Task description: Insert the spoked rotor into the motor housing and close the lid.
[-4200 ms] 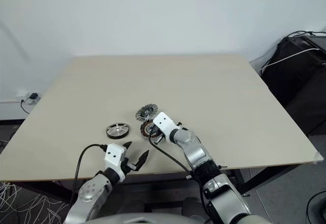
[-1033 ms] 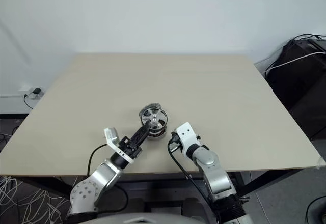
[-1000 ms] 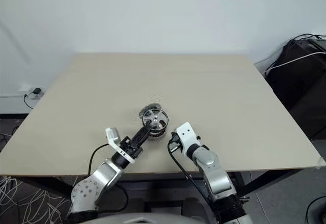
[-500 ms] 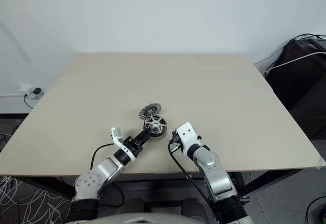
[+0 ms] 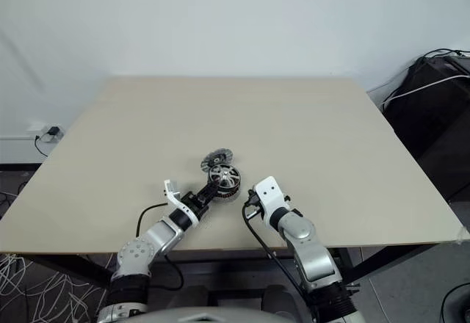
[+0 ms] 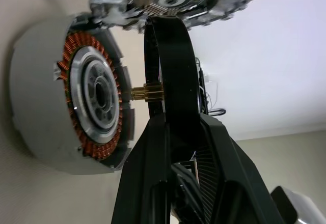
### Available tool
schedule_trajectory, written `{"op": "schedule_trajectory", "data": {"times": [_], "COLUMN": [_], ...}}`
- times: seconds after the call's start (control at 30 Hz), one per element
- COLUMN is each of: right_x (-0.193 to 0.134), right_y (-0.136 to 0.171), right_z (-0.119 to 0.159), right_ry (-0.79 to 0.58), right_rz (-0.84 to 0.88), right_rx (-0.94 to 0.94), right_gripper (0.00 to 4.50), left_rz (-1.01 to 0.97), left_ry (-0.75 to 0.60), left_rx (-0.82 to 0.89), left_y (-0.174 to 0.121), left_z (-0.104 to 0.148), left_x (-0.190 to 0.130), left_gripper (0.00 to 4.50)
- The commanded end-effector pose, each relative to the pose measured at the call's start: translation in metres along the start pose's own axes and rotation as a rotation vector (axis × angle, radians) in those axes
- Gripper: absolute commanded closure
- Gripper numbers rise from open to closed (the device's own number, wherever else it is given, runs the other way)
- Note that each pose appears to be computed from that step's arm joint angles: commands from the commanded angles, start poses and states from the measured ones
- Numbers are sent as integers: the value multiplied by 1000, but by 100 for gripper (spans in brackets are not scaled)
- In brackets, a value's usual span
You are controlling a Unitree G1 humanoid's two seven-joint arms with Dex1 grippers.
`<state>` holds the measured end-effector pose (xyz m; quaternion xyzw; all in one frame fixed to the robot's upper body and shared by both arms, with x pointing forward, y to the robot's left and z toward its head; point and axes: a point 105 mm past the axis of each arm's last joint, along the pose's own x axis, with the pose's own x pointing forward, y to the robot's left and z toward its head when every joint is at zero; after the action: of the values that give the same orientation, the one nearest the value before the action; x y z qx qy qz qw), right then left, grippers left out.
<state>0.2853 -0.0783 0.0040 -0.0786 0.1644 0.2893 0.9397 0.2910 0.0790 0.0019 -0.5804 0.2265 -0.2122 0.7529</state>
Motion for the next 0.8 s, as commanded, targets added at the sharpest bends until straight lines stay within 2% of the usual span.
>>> {"op": "schedule_trajectory", "data": {"times": [0.03,0.23,0.57,0.8], "right_x": [-1,-2,-2,-1], "right_y": [-3,-4,-4,-4], "right_z": [19,19,18,18], "right_ry": [-67,-67,-65,-65], "right_rz": [-13,-17,-16,-15], "right_rx": [-18,-17,-16,-15], "right_gripper": [450,450,450,450], "left_rz": [-49,-37,-41,-31], "left_ry": [-4,0,-34,-81], "left_rx": [12,7,22,55], "left_y": [-11,-9,-12,-15], "left_z": [1,-2,5,14], "left_x": [9,10,2,-17], "left_gripper": [411,411,88,88]}}
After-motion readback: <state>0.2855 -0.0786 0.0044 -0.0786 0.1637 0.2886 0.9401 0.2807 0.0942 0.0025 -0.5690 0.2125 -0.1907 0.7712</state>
